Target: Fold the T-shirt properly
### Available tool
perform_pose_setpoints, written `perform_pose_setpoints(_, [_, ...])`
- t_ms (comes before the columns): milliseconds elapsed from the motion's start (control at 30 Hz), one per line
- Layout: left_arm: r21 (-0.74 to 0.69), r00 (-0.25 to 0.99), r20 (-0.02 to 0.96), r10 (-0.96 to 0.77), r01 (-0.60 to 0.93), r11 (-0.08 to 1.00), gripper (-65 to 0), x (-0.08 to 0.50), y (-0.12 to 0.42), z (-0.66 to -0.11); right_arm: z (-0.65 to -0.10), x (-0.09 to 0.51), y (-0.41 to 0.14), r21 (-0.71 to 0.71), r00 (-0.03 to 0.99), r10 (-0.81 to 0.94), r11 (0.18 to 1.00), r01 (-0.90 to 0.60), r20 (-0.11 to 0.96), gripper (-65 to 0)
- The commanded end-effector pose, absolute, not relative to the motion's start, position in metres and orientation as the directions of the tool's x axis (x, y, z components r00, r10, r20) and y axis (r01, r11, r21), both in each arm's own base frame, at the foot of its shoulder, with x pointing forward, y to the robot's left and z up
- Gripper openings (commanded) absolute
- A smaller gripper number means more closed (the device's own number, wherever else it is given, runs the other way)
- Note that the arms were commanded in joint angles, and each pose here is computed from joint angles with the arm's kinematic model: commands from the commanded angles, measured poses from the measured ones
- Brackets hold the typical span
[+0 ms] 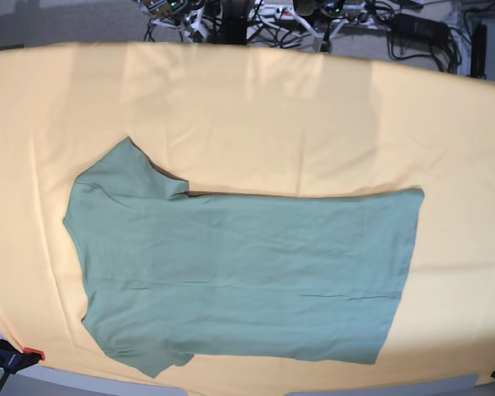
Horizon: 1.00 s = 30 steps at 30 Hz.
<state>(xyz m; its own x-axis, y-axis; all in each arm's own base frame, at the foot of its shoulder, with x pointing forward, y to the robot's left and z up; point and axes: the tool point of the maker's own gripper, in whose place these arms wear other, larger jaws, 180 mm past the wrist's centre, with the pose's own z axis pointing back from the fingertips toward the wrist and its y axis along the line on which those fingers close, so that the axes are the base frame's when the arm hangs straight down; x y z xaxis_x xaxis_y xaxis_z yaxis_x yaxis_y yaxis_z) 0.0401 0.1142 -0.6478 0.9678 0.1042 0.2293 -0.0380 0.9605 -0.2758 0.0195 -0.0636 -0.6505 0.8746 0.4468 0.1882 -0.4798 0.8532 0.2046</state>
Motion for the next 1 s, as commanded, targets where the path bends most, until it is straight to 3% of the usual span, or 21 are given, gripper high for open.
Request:
perform_pose_setpoints(0, [-0.281, 0.963, 0.247, 0.112, -0.039, 0.959, -65.0, 0.0436, 0.1146, -0.6465, -0.6494, 0.0189, -0.0605, 0.215, 0.871, 0.450, 0.847, -0.486, 0.196, -64.6])
perform_pose_setpoints(967, [-0.280, 0.961, 0.254, 0.113, -0.039, 0.959, -65.0, 0.0450, 0.1152, -0.6461, -0.6473, 0.0137, -0.0533, 0.264, 0.870, 0.453, 0.830, -0.491, 0.193, -64.6])
